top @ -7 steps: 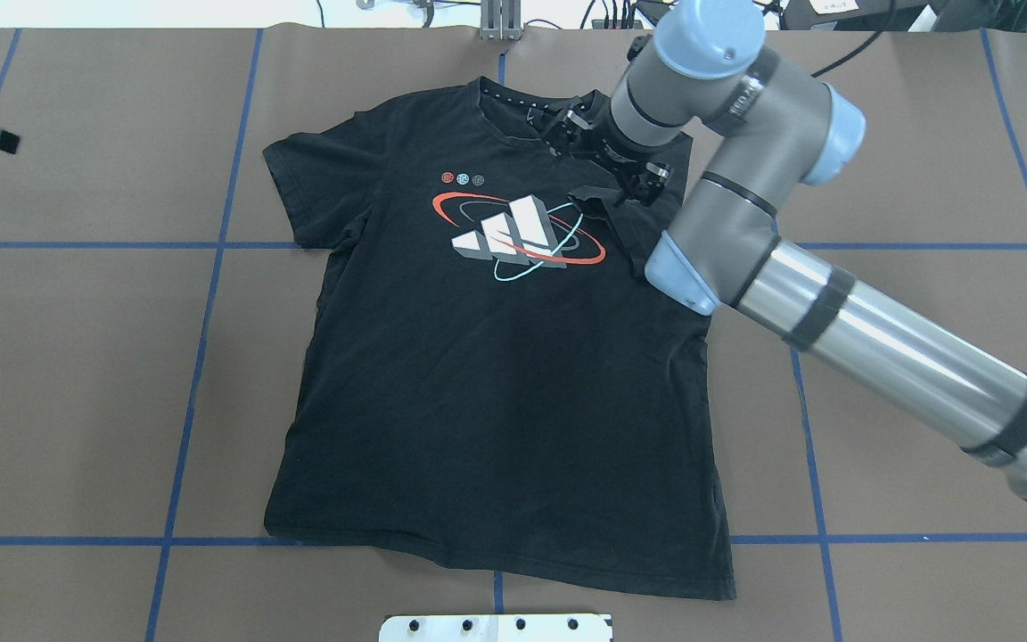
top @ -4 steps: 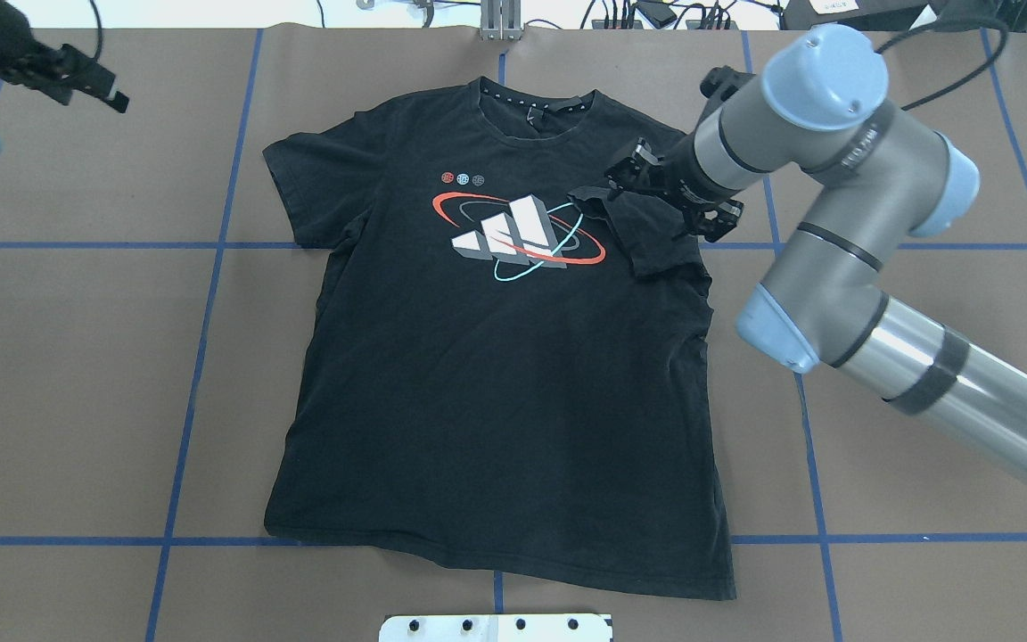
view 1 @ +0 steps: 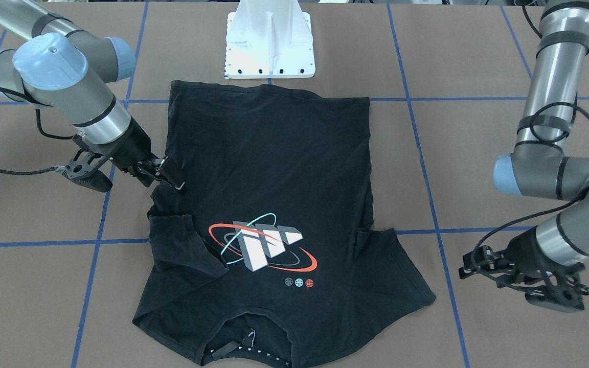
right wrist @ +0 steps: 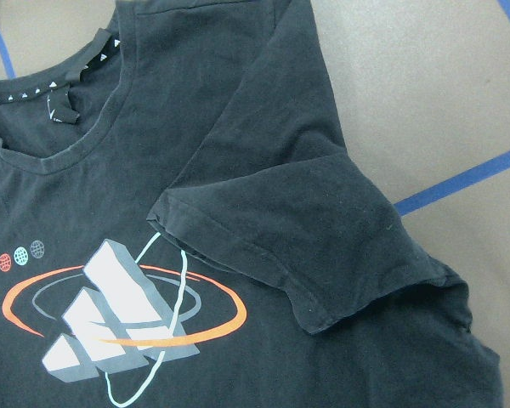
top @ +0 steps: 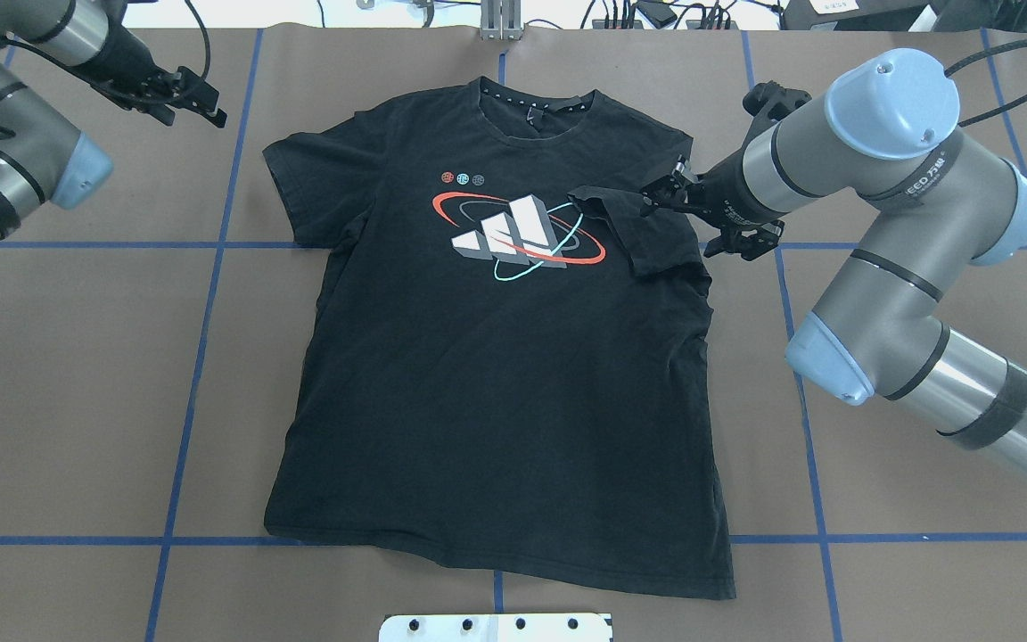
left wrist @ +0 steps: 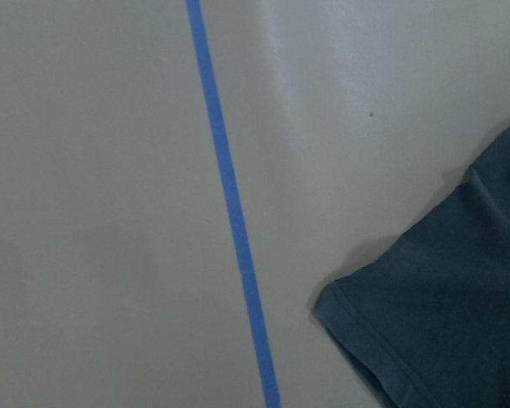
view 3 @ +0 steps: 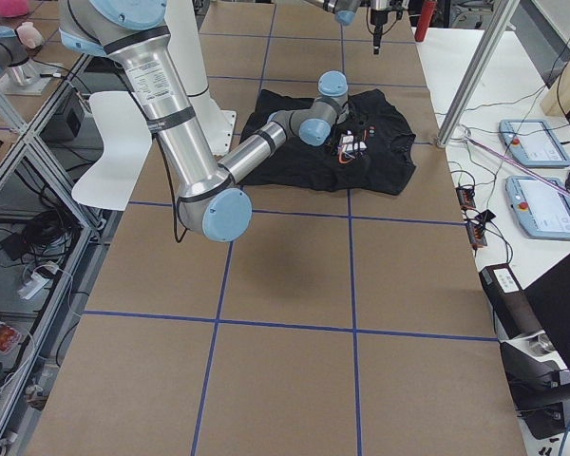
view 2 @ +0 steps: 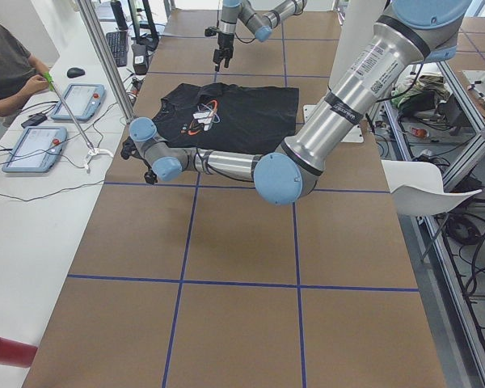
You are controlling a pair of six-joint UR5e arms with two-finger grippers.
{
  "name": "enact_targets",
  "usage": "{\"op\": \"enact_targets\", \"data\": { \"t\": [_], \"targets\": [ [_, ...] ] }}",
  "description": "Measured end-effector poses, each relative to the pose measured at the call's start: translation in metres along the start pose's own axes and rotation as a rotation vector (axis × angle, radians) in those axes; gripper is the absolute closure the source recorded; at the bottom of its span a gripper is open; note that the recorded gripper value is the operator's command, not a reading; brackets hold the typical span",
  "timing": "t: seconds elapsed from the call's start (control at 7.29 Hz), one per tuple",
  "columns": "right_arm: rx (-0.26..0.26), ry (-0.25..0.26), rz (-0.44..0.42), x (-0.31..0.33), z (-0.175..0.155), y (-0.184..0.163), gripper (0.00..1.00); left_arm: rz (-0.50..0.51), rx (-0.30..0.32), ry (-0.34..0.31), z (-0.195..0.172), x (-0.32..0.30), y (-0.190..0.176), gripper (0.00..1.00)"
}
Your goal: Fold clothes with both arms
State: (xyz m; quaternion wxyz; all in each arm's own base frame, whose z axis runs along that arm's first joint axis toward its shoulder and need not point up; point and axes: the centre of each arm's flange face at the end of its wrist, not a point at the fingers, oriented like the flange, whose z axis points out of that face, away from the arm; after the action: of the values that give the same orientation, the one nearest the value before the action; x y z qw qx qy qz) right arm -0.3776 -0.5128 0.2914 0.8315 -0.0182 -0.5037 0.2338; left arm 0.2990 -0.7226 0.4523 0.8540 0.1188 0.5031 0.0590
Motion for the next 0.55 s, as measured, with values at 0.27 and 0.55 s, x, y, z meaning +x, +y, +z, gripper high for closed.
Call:
{"op": "enact_targets", "data": {
  "t": [0.27, 0.55],
  "targets": [
    [0.006, 0.003, 0.002, 0.003, 0.0, -0.001, 0.0, -0.015, 0.011, 0.029, 0.025, 0.014, 0.005, 0.21],
    [0.012, 0.009, 0.004, 0.007, 0.002, -0.002, 0.0, -0.021, 0.019, 0.041, 0.04, 0.022, 0.001, 0.26]
  ]
}}
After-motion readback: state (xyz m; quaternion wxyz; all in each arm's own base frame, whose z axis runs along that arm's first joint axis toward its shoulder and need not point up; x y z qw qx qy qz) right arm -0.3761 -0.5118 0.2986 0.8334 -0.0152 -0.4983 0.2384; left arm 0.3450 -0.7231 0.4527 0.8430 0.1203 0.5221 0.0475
